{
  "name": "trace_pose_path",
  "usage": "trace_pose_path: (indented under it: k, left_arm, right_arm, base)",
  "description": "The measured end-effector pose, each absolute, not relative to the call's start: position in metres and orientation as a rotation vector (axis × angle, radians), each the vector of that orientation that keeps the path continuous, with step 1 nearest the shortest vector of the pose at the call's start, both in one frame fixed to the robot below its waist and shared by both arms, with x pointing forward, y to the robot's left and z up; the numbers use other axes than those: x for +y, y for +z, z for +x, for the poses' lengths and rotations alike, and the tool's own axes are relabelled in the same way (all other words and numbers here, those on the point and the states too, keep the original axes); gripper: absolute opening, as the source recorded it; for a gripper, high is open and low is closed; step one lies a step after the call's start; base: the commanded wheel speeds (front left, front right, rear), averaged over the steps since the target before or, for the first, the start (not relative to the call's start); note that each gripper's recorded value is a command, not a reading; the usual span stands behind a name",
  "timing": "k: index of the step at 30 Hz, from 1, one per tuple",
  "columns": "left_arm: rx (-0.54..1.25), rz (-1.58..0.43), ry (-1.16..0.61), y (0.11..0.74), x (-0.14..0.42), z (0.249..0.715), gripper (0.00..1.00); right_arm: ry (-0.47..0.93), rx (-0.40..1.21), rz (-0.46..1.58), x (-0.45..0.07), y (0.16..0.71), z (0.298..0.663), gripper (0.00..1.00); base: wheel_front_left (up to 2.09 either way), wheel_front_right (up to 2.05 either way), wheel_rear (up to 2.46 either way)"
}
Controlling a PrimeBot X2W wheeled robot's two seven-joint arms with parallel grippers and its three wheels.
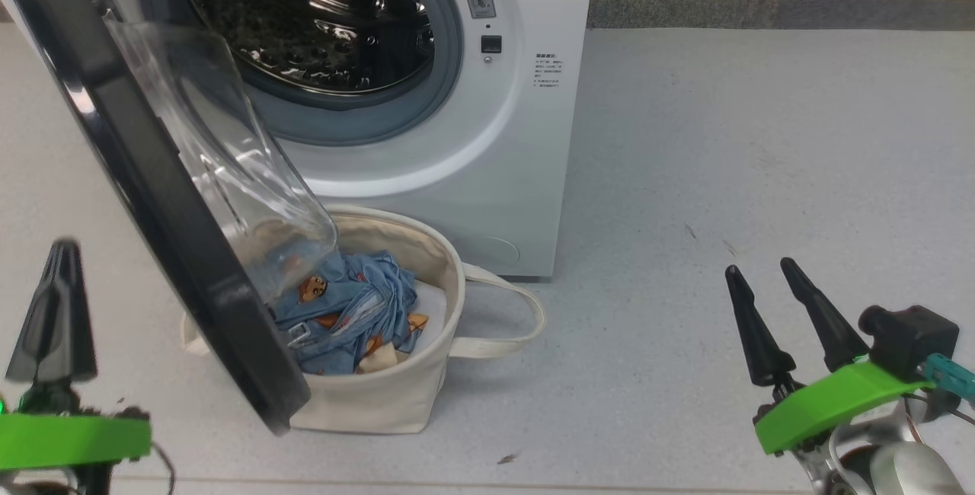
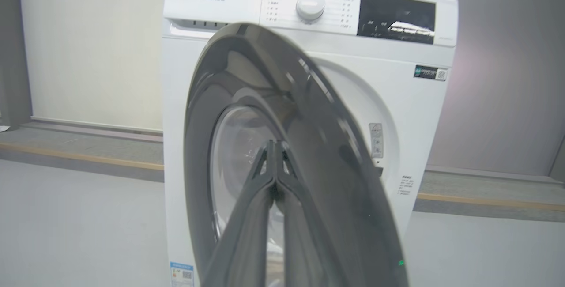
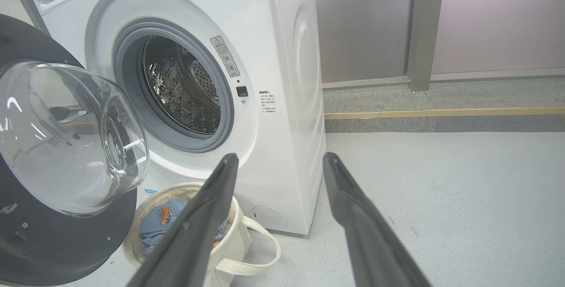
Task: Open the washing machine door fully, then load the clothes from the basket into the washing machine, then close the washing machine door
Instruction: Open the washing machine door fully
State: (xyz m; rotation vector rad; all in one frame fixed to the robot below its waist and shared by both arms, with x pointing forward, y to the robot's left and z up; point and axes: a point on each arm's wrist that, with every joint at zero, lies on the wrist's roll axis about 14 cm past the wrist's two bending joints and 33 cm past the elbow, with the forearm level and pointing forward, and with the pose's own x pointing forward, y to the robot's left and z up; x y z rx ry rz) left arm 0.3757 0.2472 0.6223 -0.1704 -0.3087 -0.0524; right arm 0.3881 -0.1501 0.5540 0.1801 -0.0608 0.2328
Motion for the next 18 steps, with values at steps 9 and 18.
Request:
trace_pose_path:
  k: [9,18]
  left_arm:
    - [-0.355,-0.236,-0.337,0.696,0.148,0.352,0.0]
    - [-0.072,-0.246,-0.255,0.622,0.116,0.385,0.0]
  right_arm:
    - [0.236,-0.044,0.19,-0.146,0.548,0.392,1.0]
    - [0.229,-0.032,0.182,-0.145,0.542,0.4,1.0]
  base:
    - [0.0,0.0,0.0]
    - [0.0,0.0,0.0]
